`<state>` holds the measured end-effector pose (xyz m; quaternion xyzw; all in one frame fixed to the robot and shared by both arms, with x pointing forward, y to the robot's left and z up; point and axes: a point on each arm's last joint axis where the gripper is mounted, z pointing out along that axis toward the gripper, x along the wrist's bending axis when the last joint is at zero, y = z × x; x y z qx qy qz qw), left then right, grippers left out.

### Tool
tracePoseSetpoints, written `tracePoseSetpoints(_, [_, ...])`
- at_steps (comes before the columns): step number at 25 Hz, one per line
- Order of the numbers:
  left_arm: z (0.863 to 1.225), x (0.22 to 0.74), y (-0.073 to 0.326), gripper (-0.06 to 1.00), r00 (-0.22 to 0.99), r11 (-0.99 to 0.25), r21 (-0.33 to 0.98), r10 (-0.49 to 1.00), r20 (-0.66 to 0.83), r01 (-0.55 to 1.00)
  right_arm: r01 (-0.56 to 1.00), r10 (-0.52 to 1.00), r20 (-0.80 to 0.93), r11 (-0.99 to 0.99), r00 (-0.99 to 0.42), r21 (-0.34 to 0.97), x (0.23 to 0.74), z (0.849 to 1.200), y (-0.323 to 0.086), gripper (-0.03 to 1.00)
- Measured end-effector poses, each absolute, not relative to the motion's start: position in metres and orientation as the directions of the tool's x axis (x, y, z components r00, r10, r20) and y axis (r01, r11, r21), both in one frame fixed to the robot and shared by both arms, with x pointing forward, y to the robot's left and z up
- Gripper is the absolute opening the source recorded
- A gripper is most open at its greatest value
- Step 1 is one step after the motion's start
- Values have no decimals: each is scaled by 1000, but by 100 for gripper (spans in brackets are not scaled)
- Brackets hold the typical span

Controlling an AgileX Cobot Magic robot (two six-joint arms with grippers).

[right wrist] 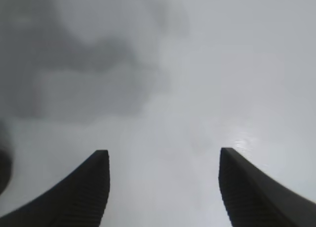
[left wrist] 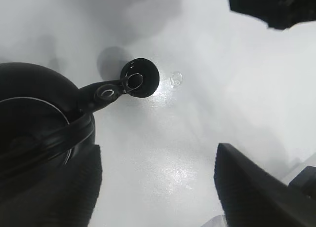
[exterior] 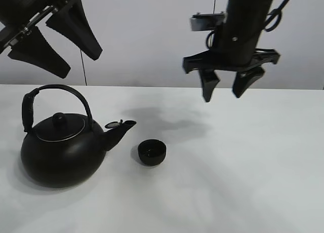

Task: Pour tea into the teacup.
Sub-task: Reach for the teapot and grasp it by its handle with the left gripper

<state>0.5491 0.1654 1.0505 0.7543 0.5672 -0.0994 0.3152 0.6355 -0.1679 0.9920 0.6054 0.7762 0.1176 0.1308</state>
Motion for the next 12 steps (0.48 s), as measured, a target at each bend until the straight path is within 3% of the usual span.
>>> tracePoseSetpoints(6, [1050, 549, 165, 48, 337, -158, 363, 793, -508, 918, 928, 995, -87, 86, -58, 363, 636, 1033, -266, 44])
tracePoseSetpoints(12, [1050, 549, 165, 48, 337, -158, 363, 793, -508, 918, 864, 987, -119, -35, 108, 502, 591, 1114, -348, 44])
